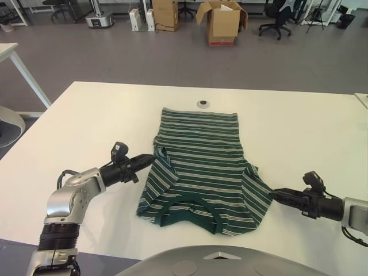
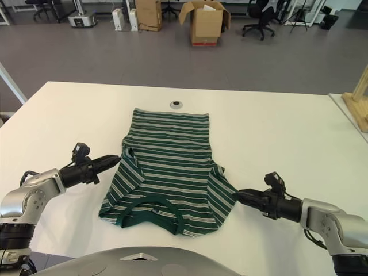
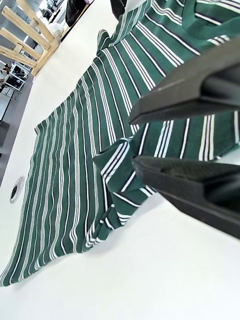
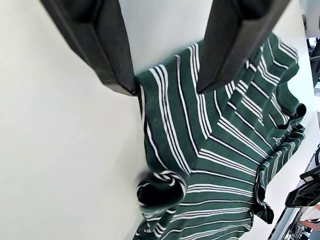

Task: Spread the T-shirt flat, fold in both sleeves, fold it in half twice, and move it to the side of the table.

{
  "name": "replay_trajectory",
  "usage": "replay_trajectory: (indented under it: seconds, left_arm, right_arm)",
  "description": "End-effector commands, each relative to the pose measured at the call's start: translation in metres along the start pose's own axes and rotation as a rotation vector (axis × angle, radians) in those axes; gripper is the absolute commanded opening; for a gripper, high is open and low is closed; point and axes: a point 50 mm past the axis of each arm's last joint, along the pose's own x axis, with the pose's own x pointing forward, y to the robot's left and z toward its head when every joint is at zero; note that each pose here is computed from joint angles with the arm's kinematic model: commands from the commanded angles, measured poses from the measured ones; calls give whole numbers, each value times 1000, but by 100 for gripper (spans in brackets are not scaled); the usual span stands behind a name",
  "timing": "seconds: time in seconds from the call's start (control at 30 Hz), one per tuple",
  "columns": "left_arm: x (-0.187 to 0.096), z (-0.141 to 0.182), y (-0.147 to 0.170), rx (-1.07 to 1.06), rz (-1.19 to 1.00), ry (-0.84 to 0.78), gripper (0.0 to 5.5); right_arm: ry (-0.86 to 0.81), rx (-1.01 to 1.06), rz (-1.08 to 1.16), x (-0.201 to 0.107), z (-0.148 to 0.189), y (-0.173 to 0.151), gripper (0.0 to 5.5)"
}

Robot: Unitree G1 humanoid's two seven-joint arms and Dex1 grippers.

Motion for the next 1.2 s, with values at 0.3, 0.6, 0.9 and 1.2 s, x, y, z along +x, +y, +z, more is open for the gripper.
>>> replay_trajectory:
  seconds: [0.3,0.6,0.9,1.2]
  left_arm:
    - [-3,-4,-1,25,-27,45,116]
    - [-5,-14,1,16,-10,62,116]
    - [1,-16,-4,16,-24,53,116]
    - [4,-18,-7,15,-44,56,116]
  right_arm:
    - [17,48,-34,4,-11,-4,20]
    - [-82,56,-199,-13,9,-33,3]
    - [-146,-91,-65,-19,52,-5,3]
    - [-87,-129,66,-1,59,16,3]
